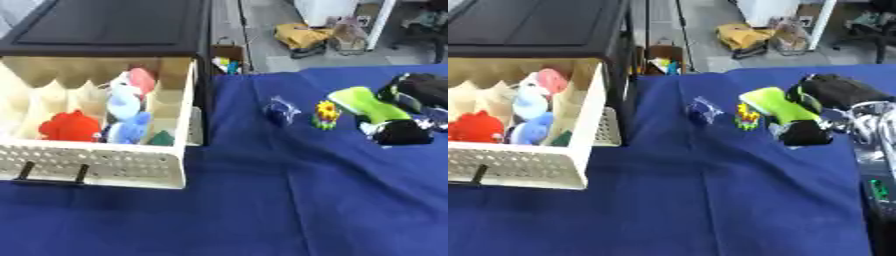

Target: Pick up objects from table and place into drawer.

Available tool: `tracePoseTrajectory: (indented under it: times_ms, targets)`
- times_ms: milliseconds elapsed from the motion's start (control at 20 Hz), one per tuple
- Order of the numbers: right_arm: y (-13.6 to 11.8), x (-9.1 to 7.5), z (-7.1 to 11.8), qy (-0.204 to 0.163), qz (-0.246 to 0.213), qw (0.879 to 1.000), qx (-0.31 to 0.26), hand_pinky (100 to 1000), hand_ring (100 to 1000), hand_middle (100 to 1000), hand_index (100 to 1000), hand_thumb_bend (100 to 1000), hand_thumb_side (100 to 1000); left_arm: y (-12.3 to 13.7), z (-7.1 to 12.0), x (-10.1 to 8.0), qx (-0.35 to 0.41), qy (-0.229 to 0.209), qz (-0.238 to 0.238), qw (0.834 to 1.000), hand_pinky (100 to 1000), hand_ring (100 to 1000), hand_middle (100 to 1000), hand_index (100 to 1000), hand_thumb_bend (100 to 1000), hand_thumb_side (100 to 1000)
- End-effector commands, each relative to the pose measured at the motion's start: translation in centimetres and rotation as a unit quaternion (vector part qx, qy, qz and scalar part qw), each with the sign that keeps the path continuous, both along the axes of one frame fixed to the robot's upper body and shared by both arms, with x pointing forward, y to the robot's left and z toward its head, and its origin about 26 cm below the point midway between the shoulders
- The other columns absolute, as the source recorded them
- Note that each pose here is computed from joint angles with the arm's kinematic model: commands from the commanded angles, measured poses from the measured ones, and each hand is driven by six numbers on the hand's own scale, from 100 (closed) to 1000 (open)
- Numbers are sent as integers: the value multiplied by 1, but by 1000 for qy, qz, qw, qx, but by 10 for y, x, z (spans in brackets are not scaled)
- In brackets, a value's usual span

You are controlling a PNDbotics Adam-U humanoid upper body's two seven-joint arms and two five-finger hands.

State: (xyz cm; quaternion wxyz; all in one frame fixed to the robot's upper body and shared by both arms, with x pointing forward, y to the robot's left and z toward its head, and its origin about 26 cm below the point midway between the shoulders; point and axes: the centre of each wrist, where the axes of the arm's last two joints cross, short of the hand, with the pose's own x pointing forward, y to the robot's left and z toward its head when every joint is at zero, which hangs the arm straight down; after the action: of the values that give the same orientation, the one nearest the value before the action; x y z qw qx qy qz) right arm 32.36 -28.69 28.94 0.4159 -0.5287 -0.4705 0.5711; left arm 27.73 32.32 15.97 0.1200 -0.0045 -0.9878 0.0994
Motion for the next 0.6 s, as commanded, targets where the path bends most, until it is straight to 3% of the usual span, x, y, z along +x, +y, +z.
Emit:
tracePoseTrajectory:
  times_ms: [50,600]
  targets:
    - [7,-14,26,-43,33,998,-22,705,834,515,630,212,692,4,8,-2,15,-7,0,1000,641,684,775,866,253,1000]
    - [50,-27,82,-123,166,978,-36,705,833,482,617,203,696,4,8,-2,16,-1,-4,1000,641,685,775,866,251,1000]
